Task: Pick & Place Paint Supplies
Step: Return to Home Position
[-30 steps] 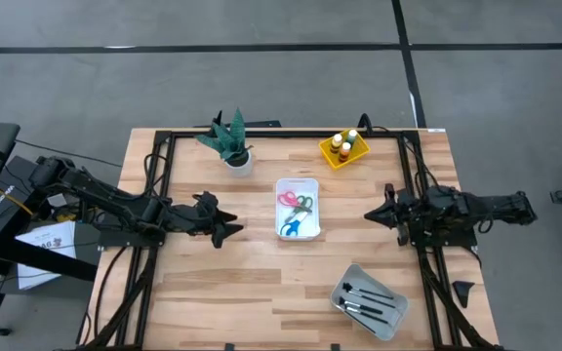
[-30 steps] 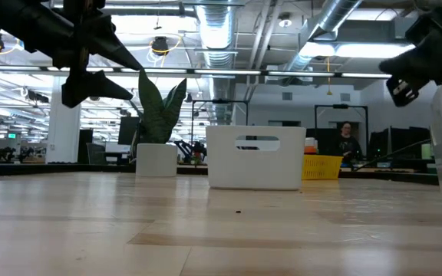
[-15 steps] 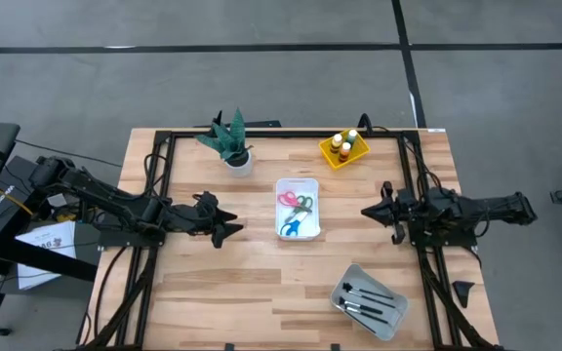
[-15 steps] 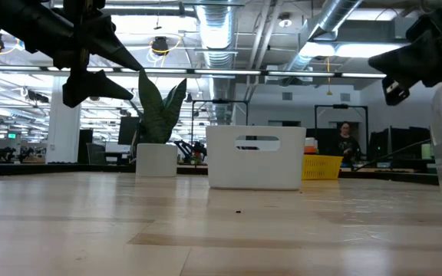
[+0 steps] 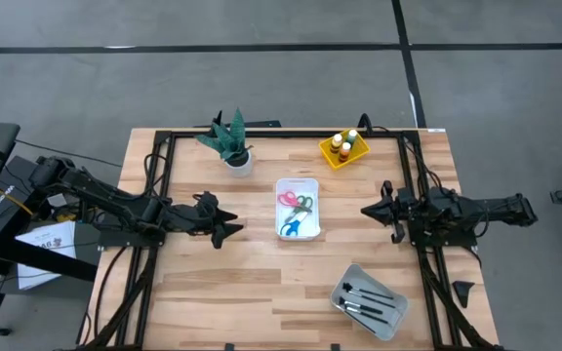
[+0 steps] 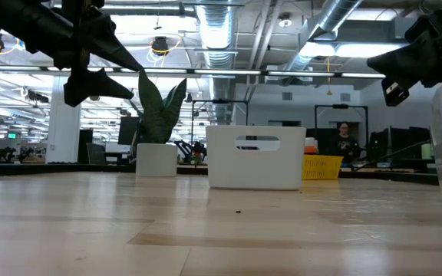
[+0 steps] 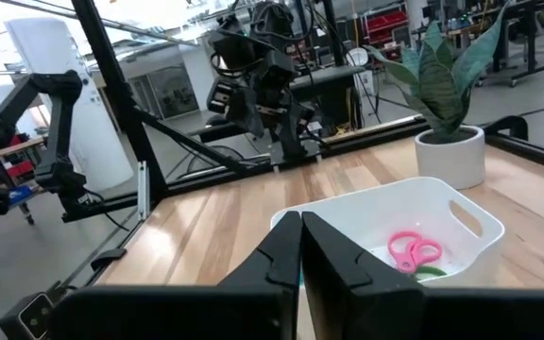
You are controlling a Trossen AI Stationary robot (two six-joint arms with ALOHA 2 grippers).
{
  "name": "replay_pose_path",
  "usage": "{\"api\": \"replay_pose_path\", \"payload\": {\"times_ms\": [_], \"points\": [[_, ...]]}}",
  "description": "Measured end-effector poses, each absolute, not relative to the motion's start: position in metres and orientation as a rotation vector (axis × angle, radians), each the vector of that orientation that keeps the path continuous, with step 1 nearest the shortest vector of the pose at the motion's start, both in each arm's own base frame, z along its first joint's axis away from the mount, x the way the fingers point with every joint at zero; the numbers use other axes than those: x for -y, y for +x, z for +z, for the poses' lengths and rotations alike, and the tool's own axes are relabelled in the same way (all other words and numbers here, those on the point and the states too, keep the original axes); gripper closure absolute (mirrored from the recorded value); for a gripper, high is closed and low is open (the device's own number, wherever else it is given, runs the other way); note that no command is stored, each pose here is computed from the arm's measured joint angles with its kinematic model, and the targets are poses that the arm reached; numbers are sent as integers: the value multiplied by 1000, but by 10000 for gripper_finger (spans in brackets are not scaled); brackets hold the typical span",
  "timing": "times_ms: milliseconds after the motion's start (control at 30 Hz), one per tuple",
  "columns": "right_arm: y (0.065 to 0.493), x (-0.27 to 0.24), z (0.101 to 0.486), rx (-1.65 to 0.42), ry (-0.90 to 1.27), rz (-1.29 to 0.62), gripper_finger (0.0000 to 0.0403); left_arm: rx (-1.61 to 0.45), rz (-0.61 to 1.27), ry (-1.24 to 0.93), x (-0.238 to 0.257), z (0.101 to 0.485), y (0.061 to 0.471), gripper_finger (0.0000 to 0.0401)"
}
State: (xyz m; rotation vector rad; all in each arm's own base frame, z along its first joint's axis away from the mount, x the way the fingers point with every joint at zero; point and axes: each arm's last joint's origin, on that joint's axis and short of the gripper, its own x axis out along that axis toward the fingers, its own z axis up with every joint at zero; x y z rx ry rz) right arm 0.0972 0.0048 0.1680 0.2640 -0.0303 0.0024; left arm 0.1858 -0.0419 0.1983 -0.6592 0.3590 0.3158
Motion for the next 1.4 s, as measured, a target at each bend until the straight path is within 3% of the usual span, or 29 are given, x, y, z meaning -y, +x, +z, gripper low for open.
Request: {"api": "replay_pose_path", "payload": {"times_ms": [167, 333, 400, 700, 1200, 1400], "points": [[97, -4, 168, 34, 264, -4, 391, -320, 279, -590, 42, 203, 188, 214], [97, -4, 168, 35, 264, -5, 391, -324, 167, -493, 38, 207, 192, 355], [97, -4, 168, 35, 265, -5, 390, -333, 92, -458, 36, 209, 194, 387], [97, -4, 168, 35, 264, -5, 390, -185, -153, -236, 19, 206, 193, 398], [97, -5, 168, 35, 265, -5, 390, 104, -231, -86, 15, 177, 134, 401], [97, -5, 168, 35, 265, -5, 390, 94, -288, -83, 16, 177, 126, 401]]}}
